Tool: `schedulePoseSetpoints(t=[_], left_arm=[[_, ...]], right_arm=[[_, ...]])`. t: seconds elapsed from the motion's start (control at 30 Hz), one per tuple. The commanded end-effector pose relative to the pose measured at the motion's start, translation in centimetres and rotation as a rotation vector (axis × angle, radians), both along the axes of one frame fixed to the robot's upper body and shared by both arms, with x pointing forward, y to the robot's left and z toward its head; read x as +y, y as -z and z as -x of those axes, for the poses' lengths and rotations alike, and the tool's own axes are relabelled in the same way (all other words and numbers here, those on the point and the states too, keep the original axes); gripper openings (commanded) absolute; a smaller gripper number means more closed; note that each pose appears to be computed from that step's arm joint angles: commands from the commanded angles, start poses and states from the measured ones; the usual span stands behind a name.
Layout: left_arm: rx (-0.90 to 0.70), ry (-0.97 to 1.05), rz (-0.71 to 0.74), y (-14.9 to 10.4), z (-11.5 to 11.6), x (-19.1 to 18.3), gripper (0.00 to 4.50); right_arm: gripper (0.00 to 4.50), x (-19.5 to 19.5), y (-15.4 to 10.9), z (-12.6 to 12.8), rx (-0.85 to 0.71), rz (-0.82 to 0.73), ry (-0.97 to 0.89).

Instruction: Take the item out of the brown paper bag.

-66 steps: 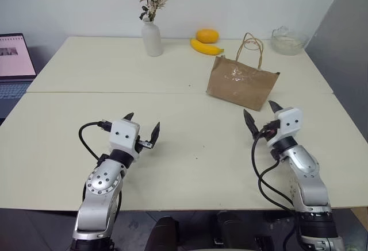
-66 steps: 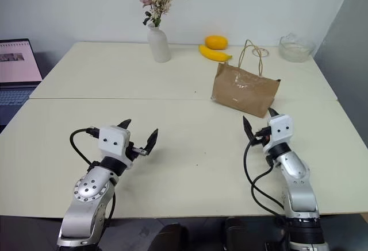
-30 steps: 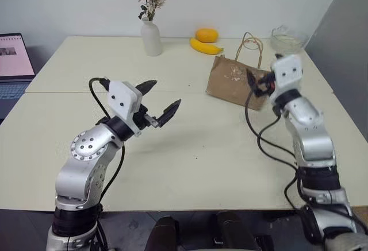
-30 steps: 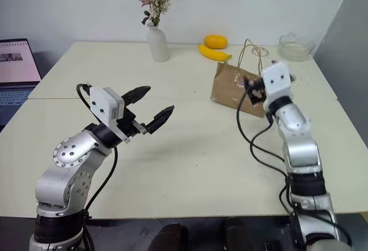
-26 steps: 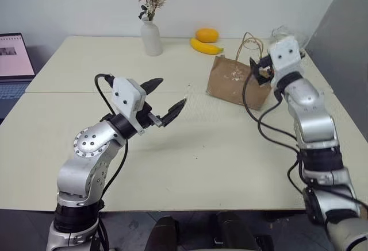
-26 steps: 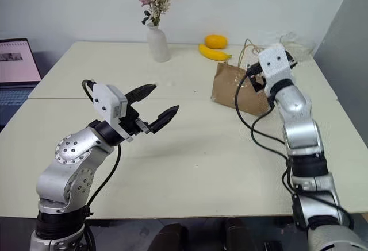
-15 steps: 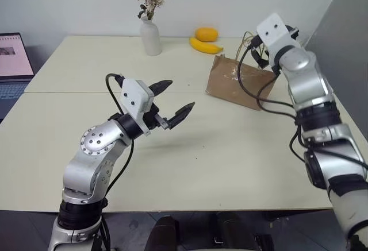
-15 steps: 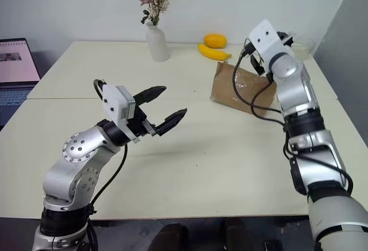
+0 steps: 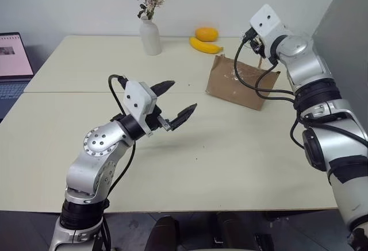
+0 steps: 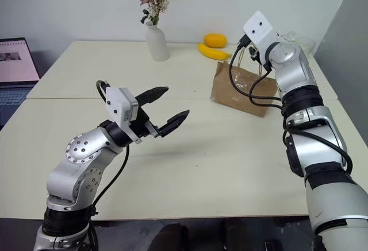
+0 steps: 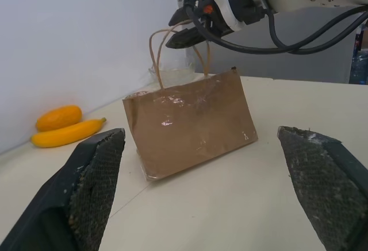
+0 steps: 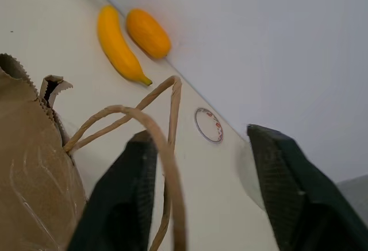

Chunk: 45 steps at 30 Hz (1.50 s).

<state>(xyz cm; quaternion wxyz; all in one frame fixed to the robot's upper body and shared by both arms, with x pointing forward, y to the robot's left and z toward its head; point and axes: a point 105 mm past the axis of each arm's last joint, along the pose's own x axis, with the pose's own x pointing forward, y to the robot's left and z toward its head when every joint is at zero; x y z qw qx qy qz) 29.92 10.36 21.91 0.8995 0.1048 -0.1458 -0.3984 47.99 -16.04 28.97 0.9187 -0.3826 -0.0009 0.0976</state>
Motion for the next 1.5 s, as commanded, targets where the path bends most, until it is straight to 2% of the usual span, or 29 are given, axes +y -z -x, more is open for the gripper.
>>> schedulePoseSetpoints(t=[0.03, 0.13, 0.33, 0.57, 0.87, 1.23, 1.3, 1.5], left_arm=[[-0.047, 0.009, 0.001, -0.6, 0.4, -0.4, 4.46], [-0.059, -0.002, -0.012, -0.6, 0.3, -0.3, 4.46], [-0.049, -0.014, -0.008, -0.2, 0.7, -0.1, 4.46], [-0.024, -0.166, 0.108, -0.4, 2.2, 3.1, 4.46], [0.065, -0.325, 0.096, 2.1, 4.1, 6.0, 4.46], [0.041, -0.422, 0.089, 2.3, 4.8, 7.2, 4.46], [0.009, -0.441, 0.081, 2.0, 4.7, 7.4, 4.46], [-0.014, -0.448, 0.097, 1.8, 4.3, 7.1, 4.46]], right_arm=[[1.05, 0.7, -3.1, 0.4, -0.073, -0.001, -0.03], [0.01, 0.7, -3.1, 0.3, -0.068, -0.008, -0.035], [0.01, 1.1, -3.2, 0.4, -0.074, -0.031, -0.061], [0.01, 3.4, -5.7, 1.0, -0.169, -0.024, -0.17], [0.01, 6.4, -6.8, 1.2, -0.211, -0.052, -0.274], [0.01, 10.7, -7.4, 1.5, -0.229, -0.108, -0.344], [0.01, 11.3, -7.4, 1.6, -0.231, -0.133, -0.348], [0.01, 13.5, -4.9, 1.7, -0.193, -0.109, -0.4]])
